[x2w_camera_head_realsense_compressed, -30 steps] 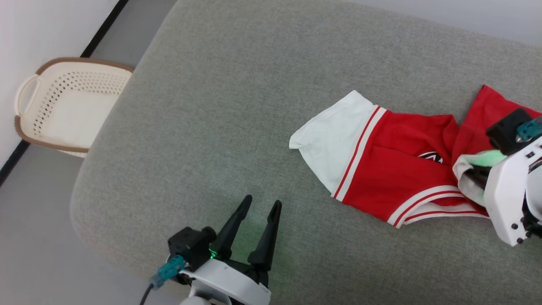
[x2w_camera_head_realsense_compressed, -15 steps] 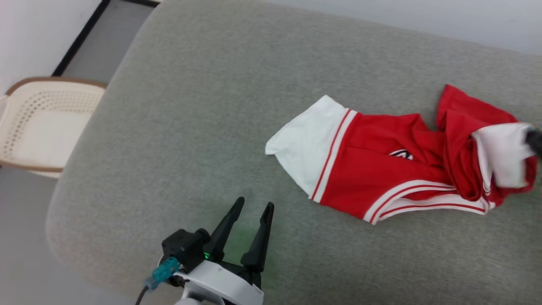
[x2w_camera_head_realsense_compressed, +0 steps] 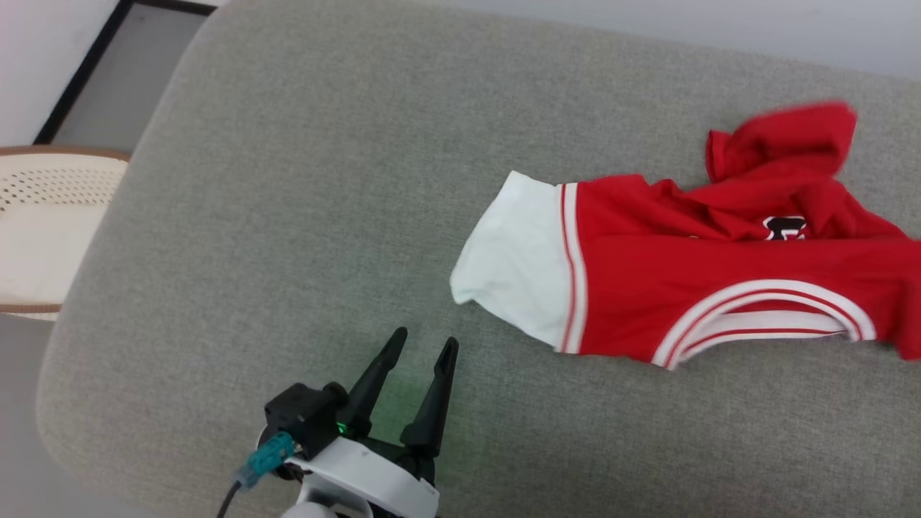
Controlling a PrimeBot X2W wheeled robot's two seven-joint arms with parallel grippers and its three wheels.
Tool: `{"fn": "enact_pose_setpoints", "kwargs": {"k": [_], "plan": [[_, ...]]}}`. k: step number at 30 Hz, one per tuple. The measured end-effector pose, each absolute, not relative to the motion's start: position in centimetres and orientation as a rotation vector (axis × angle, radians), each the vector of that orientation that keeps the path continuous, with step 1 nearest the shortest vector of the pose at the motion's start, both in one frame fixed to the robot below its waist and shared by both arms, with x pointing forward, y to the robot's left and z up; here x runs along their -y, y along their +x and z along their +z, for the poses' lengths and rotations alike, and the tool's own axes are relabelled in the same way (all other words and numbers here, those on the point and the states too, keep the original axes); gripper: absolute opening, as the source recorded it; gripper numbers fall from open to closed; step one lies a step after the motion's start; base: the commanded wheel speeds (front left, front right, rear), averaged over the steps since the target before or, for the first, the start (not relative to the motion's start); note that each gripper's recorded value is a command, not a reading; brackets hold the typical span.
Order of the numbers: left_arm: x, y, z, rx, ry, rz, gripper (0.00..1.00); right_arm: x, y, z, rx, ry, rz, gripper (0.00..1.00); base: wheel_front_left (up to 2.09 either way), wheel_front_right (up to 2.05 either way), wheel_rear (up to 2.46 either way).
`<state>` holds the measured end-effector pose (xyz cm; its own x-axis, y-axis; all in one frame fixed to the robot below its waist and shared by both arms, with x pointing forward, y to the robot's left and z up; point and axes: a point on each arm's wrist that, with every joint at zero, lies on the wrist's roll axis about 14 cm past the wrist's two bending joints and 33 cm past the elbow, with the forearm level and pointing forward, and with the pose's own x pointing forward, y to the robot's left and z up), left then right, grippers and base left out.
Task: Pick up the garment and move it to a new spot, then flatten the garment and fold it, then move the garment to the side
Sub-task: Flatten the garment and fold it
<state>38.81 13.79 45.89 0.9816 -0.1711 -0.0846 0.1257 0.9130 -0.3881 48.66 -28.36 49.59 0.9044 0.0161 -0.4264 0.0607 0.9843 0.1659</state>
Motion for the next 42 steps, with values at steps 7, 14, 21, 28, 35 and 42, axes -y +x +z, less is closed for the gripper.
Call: {"fn": "enact_pose_setpoints", "kwargs": {"k": [7, 14, 21, 28, 35, 42], "plan": [[-13.6, 39.3, 45.3, -0.139, -0.385, -0.163, 1.00, 32.3, 47.9, 45.5, -0.466, 0.249, -0.170, 0.00, 0.00, 0.00, 0.00], [-13.2, 40.0, 45.1, -0.148, -0.378, -0.178, 1.00, 34.4, 50.7, 47.6, -0.285, 0.227, -0.228, 0.00, 0.00, 0.00, 0.00], [-13.3, 40.2, 44.8, -0.160, -0.369, -0.177, 1.00, 33.6, 53.1, 51.0, -0.089, 0.189, -0.182, 0.00, 0.00, 0.00, 0.00], [-12.9, 40.2, 44.8, -0.167, -0.369, -0.190, 1.00, 35.0, 51.6, 45.5, -0.242, 0.169, -0.237, 0.00, 0.00, 0.00, 0.00], [-12.8, 40.4, 44.8, -0.170, -0.362, -0.196, 1.00, 35.4, 51.2, 43.7, -0.289, 0.136, -0.245, 1.00, 0.00, 0.00, 0.00], [-12.4, 40.3, 45.2, -0.164, -0.358, -0.214, 1.00, 36.7, 50.9, 45.7, -0.242, 0.077, -0.247, 1.00, 0.00, 0.00, 0.00]]}}
